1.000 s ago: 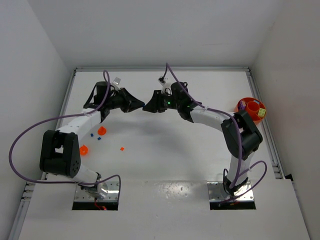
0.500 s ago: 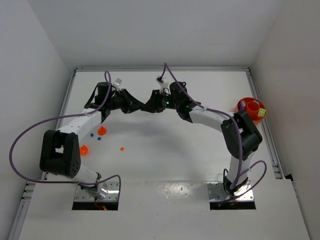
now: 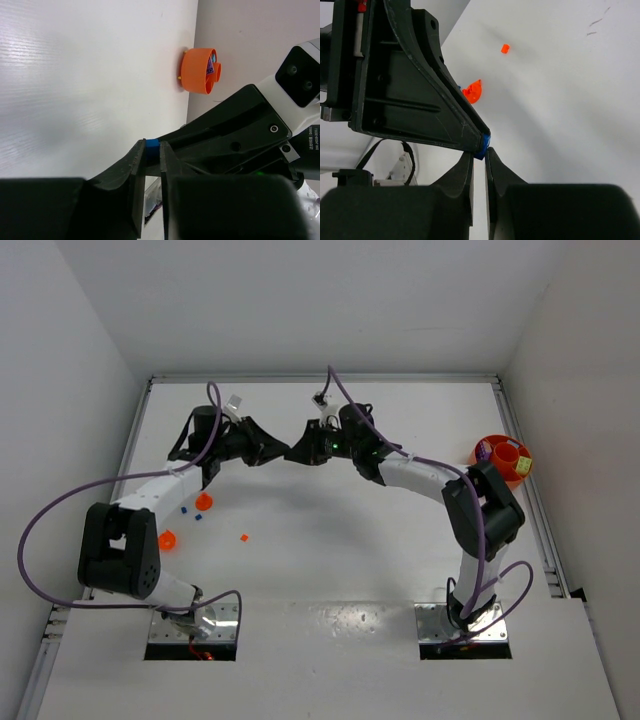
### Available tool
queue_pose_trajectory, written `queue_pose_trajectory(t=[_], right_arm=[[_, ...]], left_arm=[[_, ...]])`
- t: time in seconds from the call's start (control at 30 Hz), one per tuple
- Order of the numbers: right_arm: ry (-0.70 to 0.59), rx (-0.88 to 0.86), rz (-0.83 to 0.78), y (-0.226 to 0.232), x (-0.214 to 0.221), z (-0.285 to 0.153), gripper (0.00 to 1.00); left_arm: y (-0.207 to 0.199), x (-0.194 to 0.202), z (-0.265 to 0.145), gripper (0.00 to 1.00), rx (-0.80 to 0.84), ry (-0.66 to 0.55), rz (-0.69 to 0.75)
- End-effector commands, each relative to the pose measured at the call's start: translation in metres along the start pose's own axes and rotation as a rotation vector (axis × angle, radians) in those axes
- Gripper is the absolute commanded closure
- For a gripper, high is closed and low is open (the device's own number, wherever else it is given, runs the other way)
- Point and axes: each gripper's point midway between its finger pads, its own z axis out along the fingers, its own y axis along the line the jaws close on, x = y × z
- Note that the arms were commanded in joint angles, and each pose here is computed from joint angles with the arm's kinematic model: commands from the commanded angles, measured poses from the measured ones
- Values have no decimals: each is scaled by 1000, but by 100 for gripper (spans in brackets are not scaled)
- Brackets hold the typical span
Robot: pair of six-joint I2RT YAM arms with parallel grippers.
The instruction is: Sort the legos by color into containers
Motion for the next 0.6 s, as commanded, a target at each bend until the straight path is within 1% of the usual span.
queue_pose_trajectory(t=[0.0, 0.07, 0.1, 0.17, 0.2, 0.27, 0.3, 0.33, 0.37, 0.43, 0.47, 0.57], right_arm=[[-167, 55, -115, -3, -52, -11, 100], [-170, 67, -125, -1, -51, -19, 100], [-181, 72, -148, -3, -56, -22, 100], [-178, 86, -156, -6, -54, -31, 100], [-180, 97, -171, -9, -57, -35, 100], [-169, 104, -183, -12, -51, -37, 100], [-177, 100, -197, -8, -57, -44, 100], [-165, 107, -212, -12, -51, -45, 100], [-154, 97, -229, -9, -49, -48, 100], [-129, 121, -265, -13, -43, -59, 100], [-122, 134, -277, -16, -42, -66, 100], [-89, 195, -299, -27, -29, -94, 100]], left_arm=[[-28, 33, -11, 78, 97, 115, 42], [-27, 35, -13, 71, 97, 114, 51], [-23, 35, -12, 62, 86, 109, 45], [-21, 36, -12, 50, 79, 113, 38], [-18, 35, -11, 39, 66, 107, 43], [-16, 33, -11, 29, 44, 99, 43], [-16, 31, -11, 25, 37, 89, 57], [-13, 26, -11, 19, 28, 71, 63], [-10, 28, -12, 14, 14, 79, 50], [-6, 20, -13, 3, -11, 51, 71], [-7, 11, -13, 0, -18, 31, 81], [-6, -6, -18, 0, -39, -14, 117]])
